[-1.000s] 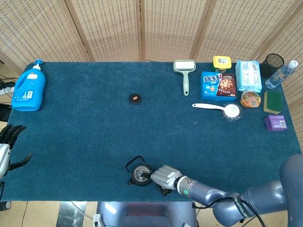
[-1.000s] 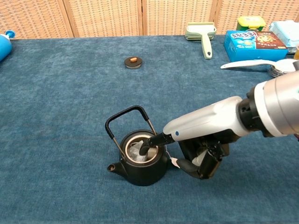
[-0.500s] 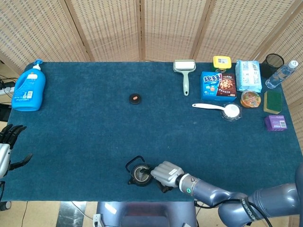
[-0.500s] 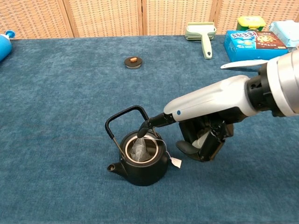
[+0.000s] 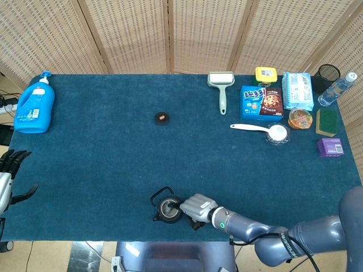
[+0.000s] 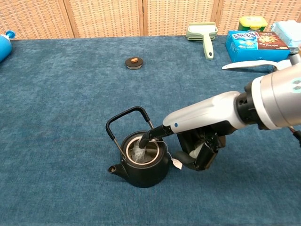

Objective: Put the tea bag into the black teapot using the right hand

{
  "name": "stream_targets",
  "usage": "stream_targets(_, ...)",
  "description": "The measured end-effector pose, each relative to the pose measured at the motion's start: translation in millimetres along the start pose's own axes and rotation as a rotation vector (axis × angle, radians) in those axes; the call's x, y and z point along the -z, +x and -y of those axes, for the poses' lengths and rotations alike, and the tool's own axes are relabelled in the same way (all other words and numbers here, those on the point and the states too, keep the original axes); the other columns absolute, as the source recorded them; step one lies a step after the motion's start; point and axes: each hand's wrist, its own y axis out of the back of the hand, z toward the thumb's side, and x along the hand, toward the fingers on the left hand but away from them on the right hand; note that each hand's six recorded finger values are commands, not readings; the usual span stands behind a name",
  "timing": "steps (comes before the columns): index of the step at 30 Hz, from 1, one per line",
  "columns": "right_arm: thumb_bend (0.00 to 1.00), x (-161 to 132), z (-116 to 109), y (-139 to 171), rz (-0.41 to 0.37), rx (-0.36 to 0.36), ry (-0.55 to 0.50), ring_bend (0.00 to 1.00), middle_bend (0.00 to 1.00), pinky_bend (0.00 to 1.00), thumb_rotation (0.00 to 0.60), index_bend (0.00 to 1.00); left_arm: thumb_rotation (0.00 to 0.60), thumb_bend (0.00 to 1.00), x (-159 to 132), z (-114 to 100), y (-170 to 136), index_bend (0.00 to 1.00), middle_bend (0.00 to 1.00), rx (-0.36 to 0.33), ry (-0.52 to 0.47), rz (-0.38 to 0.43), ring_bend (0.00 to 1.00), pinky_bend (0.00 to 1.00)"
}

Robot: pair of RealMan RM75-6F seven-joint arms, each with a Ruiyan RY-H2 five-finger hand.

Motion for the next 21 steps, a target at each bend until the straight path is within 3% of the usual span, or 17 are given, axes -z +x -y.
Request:
stream_targets(12,0.79,-0.3,13.4,-1.5,0.003,-0.038,0.004,1.0,1.0,1.0,0.6,0.02,0.6,0.28,-0.6,1.4,0.2,0.13,0.14,0.002,-0.006,0.006,0.06,0.15)
stream_targets(21,0.79,-7.4,8.0,9.7,-0.007,-0.009,0.018,1.0,1.0,1.0,0.6,0.02,0.6,0.28,-1.7,0.5,0.2,0.13,0.14,-0.002,-0.008,0.011,0.06,0.15)
